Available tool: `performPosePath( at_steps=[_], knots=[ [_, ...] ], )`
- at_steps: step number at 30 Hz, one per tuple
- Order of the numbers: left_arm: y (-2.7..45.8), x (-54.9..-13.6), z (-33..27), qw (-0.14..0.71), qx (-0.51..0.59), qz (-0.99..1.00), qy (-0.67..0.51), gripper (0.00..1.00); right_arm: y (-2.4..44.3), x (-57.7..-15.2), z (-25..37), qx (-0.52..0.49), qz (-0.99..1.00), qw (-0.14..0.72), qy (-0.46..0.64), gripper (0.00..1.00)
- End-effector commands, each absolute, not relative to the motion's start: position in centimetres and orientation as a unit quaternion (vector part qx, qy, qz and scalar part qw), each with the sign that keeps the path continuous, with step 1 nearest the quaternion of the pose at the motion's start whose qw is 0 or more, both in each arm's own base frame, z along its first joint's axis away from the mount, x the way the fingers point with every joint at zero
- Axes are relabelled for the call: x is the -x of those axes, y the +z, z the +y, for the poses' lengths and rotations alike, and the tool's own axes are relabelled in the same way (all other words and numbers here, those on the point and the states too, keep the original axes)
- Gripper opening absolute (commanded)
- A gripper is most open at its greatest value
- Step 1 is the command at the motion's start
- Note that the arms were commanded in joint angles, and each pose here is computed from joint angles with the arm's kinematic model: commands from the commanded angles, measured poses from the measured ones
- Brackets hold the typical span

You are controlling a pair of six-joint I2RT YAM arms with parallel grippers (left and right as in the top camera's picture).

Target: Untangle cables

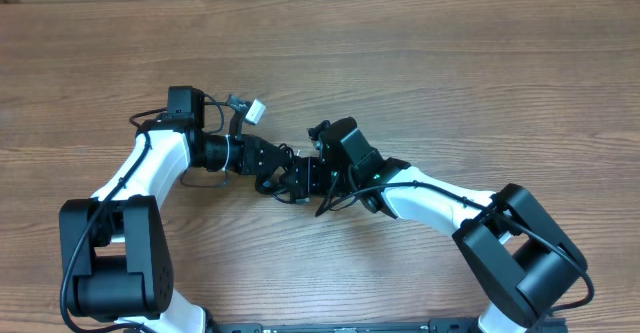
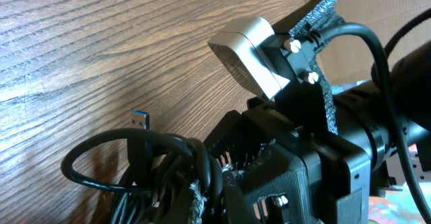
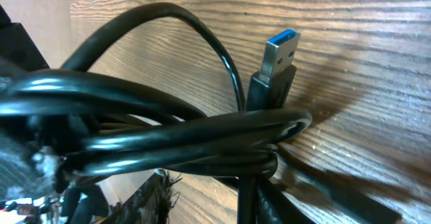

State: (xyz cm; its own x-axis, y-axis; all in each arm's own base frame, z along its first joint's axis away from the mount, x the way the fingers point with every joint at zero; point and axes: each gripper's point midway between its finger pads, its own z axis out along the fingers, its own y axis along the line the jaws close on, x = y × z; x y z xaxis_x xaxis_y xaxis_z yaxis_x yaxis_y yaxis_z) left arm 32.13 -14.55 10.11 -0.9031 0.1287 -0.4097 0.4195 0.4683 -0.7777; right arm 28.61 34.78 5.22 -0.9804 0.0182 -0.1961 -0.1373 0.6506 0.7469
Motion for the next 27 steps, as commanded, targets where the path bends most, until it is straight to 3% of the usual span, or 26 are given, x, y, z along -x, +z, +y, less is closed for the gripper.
performPosePath(
  at_steps=[1, 10, 23, 25, 27],
  knots=[
    [11.6, -32.0, -15.5, 0.156, -0.174, 0.818, -0.525, 0.04, 7.3, -28.8, 34.6, 0.052, 0.89, 0.093, 0.444, 0.39],
    [11.6, -31.9, -15.5, 0.155, -0.174, 0.818, -0.525, 0.04, 10.8, -30.9, 29.3, 0.015, 0.895, 0.121, 0.429, 0.41],
    [11.6, -31.8, -15.6, 0.158, -0.183, 0.816, -0.526, 0.04, 9.6, -31.4, 26.3, -0.01, 0.911, 0.112, 0.397, 0.46],
    [11.6, -31.8, -15.6, 0.159, -0.183, 0.816, -0.525, 0.04, 9.4, -31.3, 26.2, -0.011, 0.912, 0.108, 0.395, 0.45],
    [11.6, -31.8, -15.5, 0.158, -0.182, 0.817, -0.524, 0.04, 9.2, -30.8, 26.3, -0.011, 0.914, 0.1, 0.393, 0.38]
  ],
)
